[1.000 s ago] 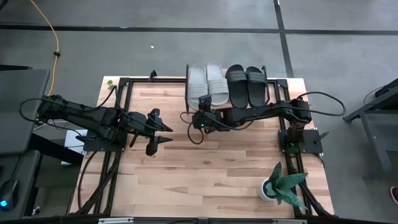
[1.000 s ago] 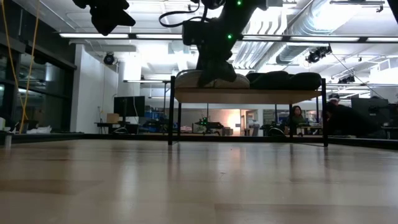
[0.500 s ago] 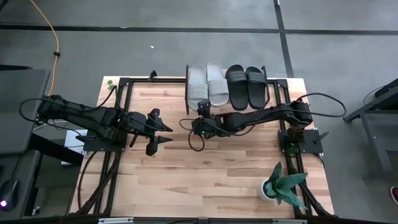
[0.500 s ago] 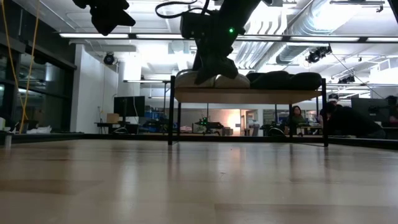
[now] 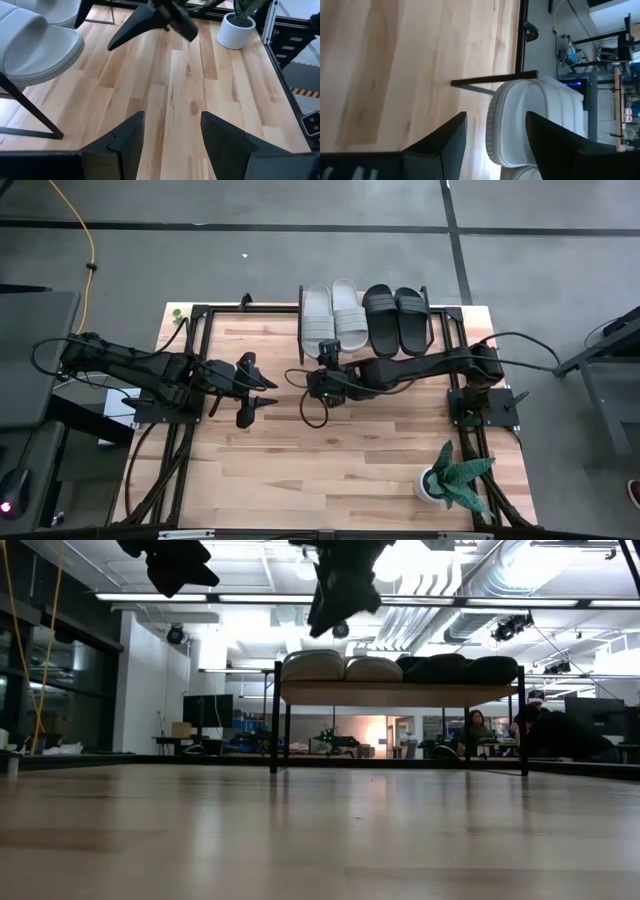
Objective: Pick and place slides into the shelf
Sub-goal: Return to Home Position
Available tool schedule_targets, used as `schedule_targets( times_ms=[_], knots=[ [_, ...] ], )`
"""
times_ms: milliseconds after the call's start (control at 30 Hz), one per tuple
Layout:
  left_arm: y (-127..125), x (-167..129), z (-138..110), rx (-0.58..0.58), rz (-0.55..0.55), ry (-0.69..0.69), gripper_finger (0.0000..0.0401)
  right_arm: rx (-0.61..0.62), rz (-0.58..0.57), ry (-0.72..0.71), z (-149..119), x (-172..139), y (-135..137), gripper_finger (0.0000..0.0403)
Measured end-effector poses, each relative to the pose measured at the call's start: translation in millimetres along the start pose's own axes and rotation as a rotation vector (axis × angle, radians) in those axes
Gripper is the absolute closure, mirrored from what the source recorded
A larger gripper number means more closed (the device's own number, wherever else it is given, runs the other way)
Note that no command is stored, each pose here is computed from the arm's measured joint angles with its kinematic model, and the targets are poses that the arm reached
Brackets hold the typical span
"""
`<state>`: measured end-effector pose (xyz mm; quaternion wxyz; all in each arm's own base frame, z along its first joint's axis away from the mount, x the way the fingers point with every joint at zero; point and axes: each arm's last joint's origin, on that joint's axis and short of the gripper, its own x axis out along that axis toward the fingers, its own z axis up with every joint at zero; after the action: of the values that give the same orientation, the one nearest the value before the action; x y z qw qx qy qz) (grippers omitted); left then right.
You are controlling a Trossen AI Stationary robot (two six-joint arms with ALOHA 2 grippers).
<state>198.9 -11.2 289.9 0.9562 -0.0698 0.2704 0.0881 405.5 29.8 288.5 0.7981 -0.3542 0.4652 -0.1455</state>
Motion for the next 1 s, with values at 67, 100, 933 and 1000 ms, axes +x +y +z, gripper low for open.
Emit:
schedule_targets(
  times_ms=[67,100,933,1000],
  knots=[
    [0.0,0.0,0.0,0.013,0.001,0.0,0.0219,0.016,0.015,-0.01,2.8,-5.4,-1.3,0.021],
    [0.1,0.0,0.0,0.019,0.002,0.0,0.0219,0.019,0.029,-0.013,3.6,-7.9,-1.5,0.021],
    [10.5,-26.7,-5.7,0.09,0.112,-0.064,0.0219,0.234,0.265,-0.393,-8.6,-122.5,-44.5,0.021],
    [12.4,-31.5,-8.9,0.086,0.11,-0.083,0.0219,0.249,0.272,-0.431,-14.0,-136.2,-50.8,0.021]
  ],
)
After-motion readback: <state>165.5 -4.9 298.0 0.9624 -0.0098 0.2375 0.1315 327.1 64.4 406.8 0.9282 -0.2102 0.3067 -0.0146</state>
